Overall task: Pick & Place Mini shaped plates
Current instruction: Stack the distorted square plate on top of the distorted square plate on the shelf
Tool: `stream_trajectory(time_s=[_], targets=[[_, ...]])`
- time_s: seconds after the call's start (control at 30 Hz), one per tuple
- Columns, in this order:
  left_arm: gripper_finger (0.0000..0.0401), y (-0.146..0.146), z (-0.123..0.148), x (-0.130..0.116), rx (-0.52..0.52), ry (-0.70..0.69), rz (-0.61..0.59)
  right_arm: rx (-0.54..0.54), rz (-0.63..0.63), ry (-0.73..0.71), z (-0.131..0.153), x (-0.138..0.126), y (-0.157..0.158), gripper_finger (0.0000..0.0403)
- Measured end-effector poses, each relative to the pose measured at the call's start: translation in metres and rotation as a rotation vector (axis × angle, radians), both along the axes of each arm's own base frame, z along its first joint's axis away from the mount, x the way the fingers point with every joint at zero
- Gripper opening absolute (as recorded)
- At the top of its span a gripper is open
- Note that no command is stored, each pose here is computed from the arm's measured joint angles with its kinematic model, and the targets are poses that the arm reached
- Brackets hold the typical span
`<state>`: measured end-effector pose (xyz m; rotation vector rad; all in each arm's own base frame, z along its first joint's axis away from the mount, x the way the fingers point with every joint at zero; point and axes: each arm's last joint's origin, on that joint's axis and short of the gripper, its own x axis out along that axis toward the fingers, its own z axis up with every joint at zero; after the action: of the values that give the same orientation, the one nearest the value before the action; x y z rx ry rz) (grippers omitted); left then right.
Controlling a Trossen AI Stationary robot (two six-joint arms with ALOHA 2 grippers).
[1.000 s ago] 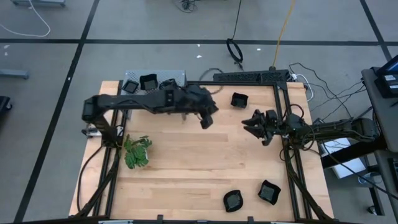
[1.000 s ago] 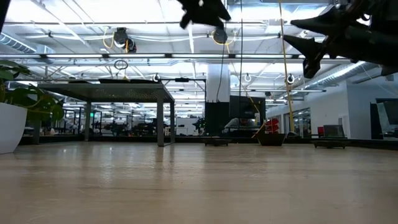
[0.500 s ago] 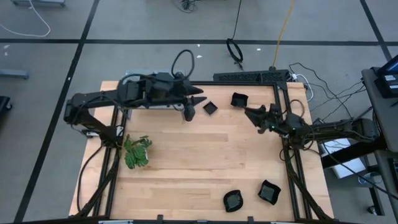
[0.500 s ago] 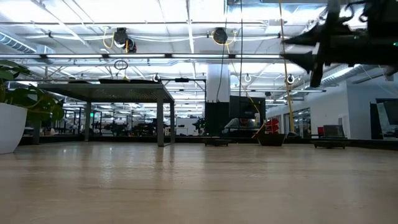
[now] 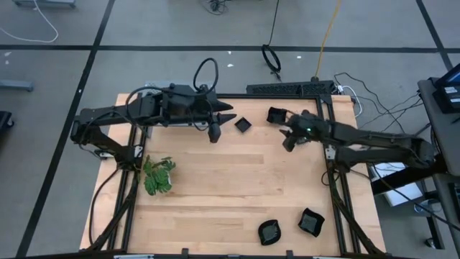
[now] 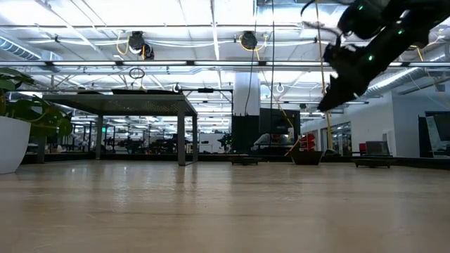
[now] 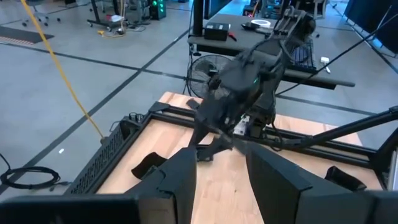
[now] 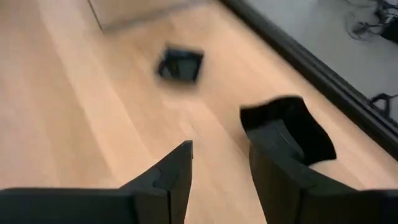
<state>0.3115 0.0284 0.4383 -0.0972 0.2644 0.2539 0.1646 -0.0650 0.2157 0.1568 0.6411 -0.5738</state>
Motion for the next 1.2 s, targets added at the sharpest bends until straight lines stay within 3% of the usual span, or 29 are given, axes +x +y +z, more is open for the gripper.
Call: stream_trajectory(time_s=[0.2,0.37,0.53,0.9,1.07,1.2], targets=[[0.0145,0.0,0.0,0.0,0.002,0.001,-0.001,-0.096,0.053,0.194,-0.024,0.016,-0.018,0.0187],[0.0145,0.0,0.0,0.0,0.002,0.001,-0.001,-0.239,0.078,0.24,-0.037,0.035,-0.036,0.0213],[0.0145,0.0,0.0,0.0,-0.002,0.003,0.0,-0.216,0.102,0.222,-0.053,0.046,-0.05,0.0219],[0.0145,0.0,0.0,0.0,0.001,0.004,-0.001,-0.127,0.047,0.345,-0.095,0.047,-0.072,0.0218],[0.0145,0.0,0.0,0.0,0.001,0.004,-0.001,-0.107,0.056,0.364,-0.1,0.048,-0.07,0.0185],[0.0145,0.0,0.0,0.0,0.001,0.004,-0.001,-0.092,0.069,0.355,-0.098,0.051,-0.062,0.0117]])
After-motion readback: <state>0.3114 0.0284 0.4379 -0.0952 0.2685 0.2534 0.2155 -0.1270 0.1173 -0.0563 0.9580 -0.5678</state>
